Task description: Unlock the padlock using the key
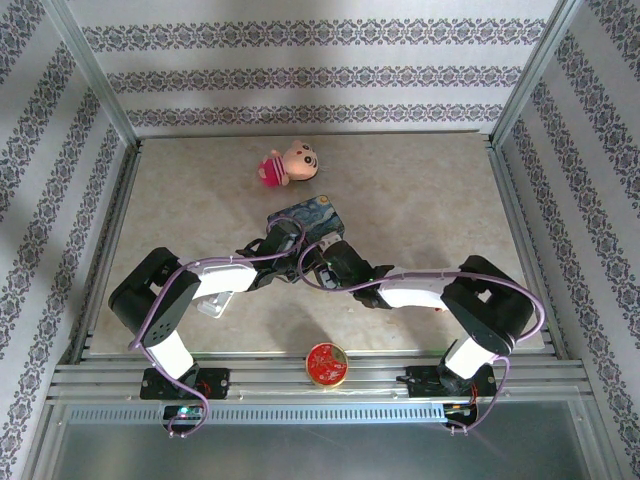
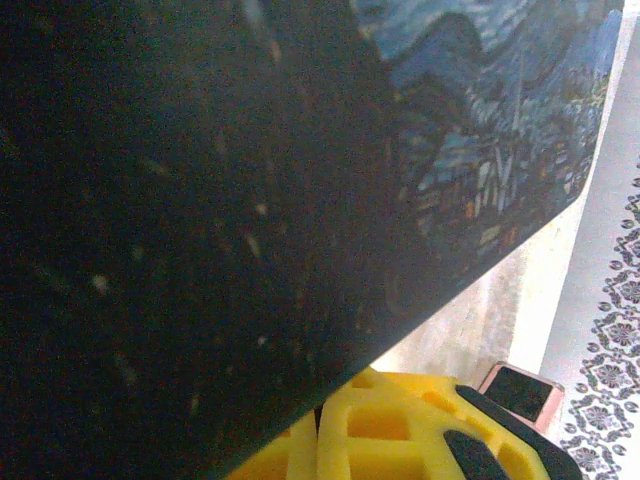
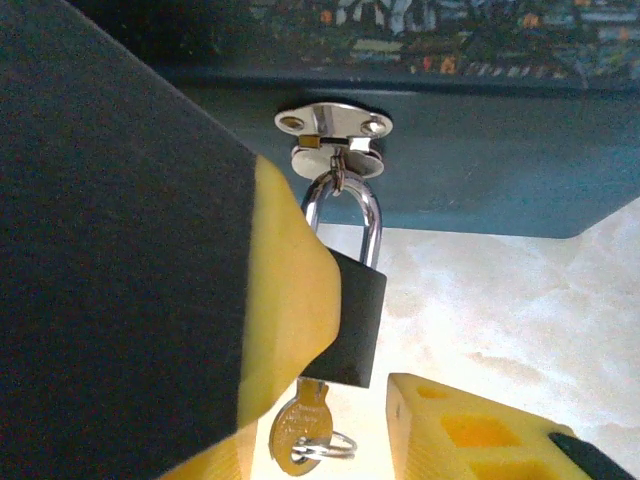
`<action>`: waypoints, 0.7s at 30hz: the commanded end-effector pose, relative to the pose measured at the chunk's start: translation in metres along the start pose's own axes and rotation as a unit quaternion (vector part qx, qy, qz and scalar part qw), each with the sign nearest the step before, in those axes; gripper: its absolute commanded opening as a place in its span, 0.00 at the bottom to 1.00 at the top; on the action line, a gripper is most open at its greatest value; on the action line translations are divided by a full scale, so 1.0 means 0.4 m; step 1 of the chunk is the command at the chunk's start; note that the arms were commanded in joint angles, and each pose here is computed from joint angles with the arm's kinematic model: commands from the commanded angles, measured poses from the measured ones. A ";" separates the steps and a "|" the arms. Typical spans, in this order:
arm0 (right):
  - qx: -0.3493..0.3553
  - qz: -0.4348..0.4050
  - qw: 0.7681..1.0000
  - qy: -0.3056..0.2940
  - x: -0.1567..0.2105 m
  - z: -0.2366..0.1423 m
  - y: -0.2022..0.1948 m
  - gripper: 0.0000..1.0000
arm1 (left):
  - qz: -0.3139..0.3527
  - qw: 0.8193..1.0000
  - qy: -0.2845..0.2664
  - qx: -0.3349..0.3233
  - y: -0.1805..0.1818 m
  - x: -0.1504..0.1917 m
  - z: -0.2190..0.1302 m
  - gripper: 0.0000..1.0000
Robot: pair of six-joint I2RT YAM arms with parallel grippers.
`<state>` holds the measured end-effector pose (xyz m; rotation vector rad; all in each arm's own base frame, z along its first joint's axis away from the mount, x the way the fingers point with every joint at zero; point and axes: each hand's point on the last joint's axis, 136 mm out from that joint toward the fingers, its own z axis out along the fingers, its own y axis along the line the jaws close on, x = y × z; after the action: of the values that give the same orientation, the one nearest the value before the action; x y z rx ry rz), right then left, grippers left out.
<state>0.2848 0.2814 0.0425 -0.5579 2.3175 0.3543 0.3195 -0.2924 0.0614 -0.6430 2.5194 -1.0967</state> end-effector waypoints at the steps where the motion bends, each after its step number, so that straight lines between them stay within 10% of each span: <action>1: 0.015 -0.012 1.000 -0.008 -0.020 0.013 0.001 0.35 | -0.015 1.000 0.007 0.017 -0.038 -0.006 -0.015 0.00; 21: -0.099 0.088 0.991 -0.019 -0.053 0.006 -0.028 0.00 | -0.021 0.999 0.026 0.023 -0.024 0.014 -0.004 0.00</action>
<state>0.2943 0.2795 0.0374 -0.5271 2.3578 0.5484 0.3215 -0.2950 0.0656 -0.6609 2.5068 -1.1328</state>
